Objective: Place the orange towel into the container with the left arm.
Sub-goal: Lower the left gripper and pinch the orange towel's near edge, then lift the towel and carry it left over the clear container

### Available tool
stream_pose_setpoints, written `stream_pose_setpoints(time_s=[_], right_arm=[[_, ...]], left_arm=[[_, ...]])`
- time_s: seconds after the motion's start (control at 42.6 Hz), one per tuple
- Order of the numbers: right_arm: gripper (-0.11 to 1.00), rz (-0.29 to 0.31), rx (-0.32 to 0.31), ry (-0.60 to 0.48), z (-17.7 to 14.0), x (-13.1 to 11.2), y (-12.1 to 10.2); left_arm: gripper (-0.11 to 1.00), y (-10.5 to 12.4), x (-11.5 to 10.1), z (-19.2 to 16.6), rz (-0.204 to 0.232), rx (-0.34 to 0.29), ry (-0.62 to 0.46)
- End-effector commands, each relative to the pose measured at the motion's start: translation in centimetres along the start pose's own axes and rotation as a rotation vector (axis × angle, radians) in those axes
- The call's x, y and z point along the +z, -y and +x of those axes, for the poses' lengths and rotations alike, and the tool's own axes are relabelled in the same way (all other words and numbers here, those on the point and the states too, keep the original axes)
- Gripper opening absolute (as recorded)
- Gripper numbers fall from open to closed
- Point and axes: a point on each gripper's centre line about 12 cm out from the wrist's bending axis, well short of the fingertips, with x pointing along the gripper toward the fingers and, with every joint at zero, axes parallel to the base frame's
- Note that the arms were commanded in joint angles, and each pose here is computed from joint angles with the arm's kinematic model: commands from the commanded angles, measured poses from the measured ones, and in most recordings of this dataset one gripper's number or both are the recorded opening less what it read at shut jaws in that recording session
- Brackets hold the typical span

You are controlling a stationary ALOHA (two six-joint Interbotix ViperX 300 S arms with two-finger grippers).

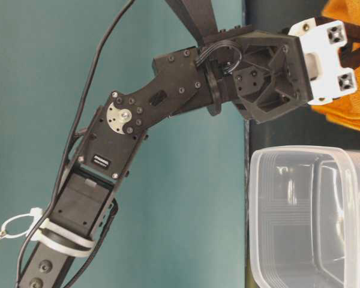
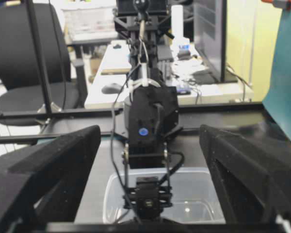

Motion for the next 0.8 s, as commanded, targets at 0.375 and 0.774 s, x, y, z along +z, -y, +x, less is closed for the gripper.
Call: stream_pose_setpoints(time_s=[0.375, 0.774], right_arm=[[0.79, 0.004, -0.003, 0.014, -0.1, 0.2, 0.0], [0.79, 0.004, -0.003, 0.020, -0.2, 0.2, 0.0]], left_arm=[[0.06, -0.2, 4.5, -17.4, 0.010, 0.033, 0.231], [0.06, -0.7, -4.5, -26.4, -0.031, 0.031, 0.083]])
